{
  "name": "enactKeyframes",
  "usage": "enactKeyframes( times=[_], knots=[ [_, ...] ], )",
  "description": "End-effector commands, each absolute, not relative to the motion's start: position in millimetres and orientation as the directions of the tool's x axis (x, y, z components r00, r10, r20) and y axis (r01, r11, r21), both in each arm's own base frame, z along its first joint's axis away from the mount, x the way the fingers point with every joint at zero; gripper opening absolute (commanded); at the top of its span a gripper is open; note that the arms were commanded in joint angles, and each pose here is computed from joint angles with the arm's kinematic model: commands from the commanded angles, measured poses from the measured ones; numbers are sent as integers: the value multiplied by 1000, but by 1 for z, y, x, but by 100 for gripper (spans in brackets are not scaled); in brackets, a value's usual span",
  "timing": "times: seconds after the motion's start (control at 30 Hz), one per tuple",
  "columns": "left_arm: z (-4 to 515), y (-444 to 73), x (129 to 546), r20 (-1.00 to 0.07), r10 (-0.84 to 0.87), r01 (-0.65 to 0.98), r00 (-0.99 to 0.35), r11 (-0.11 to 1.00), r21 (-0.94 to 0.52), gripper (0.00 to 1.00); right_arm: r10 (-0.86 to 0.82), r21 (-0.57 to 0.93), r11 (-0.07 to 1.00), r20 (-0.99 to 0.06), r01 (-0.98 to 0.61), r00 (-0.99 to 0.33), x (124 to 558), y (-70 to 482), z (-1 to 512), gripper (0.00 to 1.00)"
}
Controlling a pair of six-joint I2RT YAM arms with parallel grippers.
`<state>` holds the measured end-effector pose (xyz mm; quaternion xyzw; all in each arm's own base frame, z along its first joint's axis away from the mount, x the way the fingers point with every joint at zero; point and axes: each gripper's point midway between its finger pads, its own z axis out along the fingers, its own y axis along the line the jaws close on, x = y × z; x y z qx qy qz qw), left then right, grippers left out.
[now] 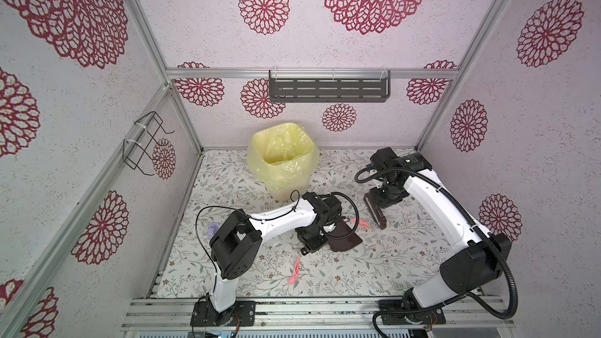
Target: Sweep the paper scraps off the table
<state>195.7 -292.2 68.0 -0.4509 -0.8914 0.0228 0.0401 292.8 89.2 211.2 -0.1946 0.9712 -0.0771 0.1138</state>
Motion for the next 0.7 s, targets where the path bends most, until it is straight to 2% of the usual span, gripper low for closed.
enactKeyframes(
  times=[0.0, 0.1, 0.5, 0.67],
  knots=[
    [73, -299, 200, 31, 828, 824, -560, 560, -79, 0, -416, -173, 906, -193, -387, -889, 290, 99, 216, 0],
    [61, -300, 201, 62, 831, 827, -553, 556, -86, 0, -424, -172, 902, -188, -395, -886, 289, 103, 216, 0],
    [54, -302, 203, 78, 831, 826, -550, 556, -91, 0, -463, -118, 886, -176, -449, -869, 276, 127, 213, 0],
    [54, -302, 203, 77, 832, 826, -550, 555, -94, 0, -482, -21, 873, -198, -488, -853, 261, 151, 220, 0]
  ],
)
